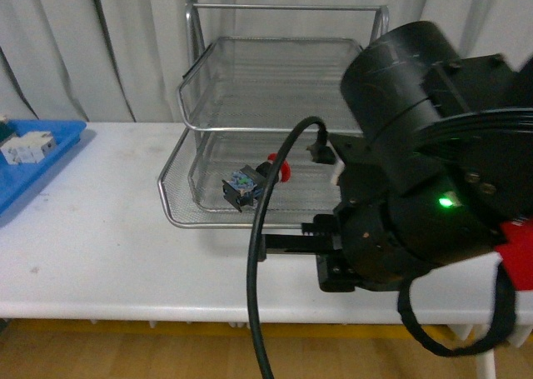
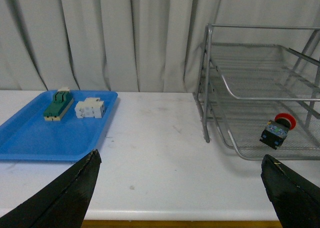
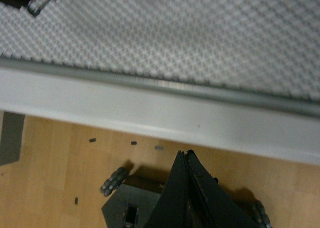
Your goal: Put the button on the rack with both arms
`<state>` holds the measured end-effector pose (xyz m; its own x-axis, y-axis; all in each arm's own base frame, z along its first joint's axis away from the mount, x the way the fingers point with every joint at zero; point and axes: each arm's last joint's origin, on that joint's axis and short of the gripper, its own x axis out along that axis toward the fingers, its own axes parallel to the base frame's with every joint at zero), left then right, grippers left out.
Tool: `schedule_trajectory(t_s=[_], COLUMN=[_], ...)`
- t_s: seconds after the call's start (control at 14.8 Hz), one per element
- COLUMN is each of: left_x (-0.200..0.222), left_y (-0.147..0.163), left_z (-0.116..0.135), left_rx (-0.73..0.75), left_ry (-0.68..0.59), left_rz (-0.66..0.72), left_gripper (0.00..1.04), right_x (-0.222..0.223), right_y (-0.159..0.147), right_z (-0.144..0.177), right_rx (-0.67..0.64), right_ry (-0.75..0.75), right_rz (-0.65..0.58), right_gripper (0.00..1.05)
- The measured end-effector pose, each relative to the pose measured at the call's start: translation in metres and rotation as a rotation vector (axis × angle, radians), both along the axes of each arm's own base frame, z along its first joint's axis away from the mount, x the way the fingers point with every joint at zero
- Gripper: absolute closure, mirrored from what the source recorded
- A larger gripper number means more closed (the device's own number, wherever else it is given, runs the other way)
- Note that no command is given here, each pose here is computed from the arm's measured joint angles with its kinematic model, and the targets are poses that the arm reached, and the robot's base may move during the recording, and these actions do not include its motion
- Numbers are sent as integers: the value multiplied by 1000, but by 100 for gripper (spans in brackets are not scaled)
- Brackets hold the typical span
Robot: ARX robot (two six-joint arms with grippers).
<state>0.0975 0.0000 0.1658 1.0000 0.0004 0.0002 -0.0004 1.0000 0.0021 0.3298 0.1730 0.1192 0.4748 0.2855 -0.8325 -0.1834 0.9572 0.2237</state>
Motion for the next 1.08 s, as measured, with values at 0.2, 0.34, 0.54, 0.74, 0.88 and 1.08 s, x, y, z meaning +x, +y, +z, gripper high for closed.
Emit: schedule_trajectory(t_s=[0.2, 0.34, 0.54, 0.74, 0.88, 1.08], left_x=[0, 0, 0, 0, 0, 0], left_y=[0, 0, 0, 0, 0, 0], left_z=[0, 0, 0, 0, 0, 0], left_rx=[0, 0, 0, 0, 0, 0], left_ry=[0, 0, 0, 0, 0, 0], left_rz=[0, 0, 0, 0, 0, -1], left_gripper=[7, 7, 7, 7, 7, 7], right_x=[42, 73, 98, 114, 85, -17], right_y=[18, 22, 23, 23, 25, -10], right_z=[-5, -9, -9, -1, 8, 59], right_rx=[-41, -82, -83, -43, 5, 15], right_ry=[-69, -101, -139, -210, -269, -709], right_rz=[-23, -42, -61, -74, -38, -162], right_gripper=[103, 103, 103, 103, 103, 93])
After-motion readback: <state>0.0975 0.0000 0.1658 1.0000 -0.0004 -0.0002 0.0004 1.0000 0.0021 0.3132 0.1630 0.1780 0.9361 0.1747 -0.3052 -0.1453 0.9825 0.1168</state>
